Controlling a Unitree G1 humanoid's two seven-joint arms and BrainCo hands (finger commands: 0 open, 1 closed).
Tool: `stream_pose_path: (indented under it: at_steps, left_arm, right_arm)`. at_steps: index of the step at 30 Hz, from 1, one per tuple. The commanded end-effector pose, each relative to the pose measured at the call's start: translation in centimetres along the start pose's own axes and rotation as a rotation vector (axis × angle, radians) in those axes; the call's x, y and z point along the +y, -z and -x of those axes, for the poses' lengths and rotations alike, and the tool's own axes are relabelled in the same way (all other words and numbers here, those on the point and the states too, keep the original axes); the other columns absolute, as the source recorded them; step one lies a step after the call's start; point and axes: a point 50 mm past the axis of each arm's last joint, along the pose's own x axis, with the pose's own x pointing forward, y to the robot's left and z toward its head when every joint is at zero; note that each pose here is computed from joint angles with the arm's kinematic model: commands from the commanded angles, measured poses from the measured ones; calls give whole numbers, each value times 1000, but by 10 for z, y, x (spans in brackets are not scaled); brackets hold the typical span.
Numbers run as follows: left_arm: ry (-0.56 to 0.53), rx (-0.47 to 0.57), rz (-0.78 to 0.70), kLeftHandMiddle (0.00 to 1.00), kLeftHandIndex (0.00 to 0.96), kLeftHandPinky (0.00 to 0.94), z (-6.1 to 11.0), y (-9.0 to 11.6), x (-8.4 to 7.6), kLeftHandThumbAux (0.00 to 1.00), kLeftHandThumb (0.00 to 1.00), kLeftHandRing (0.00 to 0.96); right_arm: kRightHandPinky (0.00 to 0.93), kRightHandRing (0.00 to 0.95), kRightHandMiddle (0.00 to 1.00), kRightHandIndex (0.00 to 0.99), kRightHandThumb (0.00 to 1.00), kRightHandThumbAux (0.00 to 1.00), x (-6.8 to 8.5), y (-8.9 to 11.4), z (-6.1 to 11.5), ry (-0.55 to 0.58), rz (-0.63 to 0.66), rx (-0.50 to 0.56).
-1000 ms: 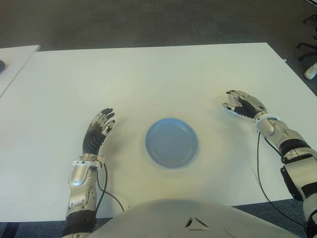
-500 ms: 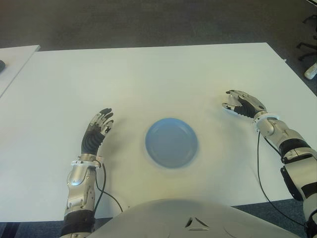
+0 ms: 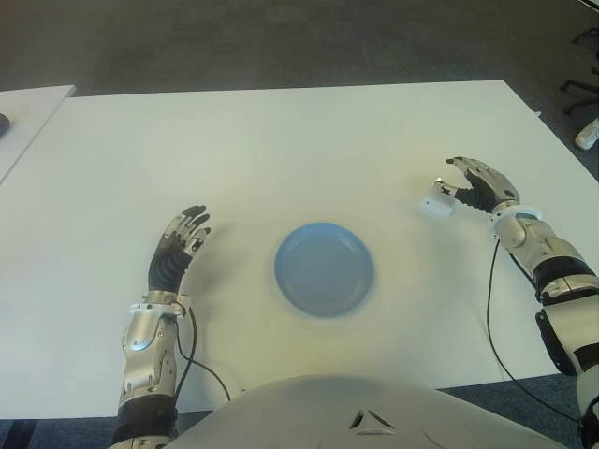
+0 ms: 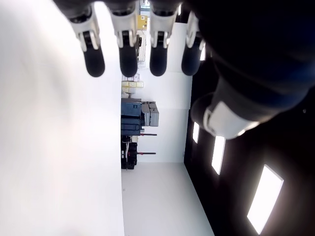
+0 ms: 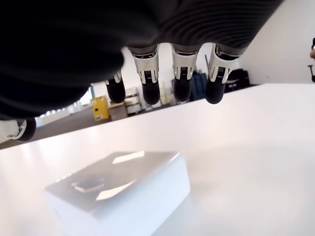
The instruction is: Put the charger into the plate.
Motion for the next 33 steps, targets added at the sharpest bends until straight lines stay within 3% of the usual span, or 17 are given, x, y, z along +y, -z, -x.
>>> stream_pose_path:
  at_steps: [1,16,33]
  left_arm:
    - [16,5,9,151,177,185,-1,2,1,664,428,148]
    - [27,1,-39,137,160,158,-4,2,1,675,347,133]
    - [17,-10,-32,130,138,159,-4,1,2,663,370,124]
  right_arm:
    - [0,0,0,0,171,173,-8,-4,-3,53,1,-23]
    - [0,0,0,0,151,157,-20,-4,-5,86,-17,-29]
    - [0,0,0,0,155,167,-20,7,-1,35,-18,18]
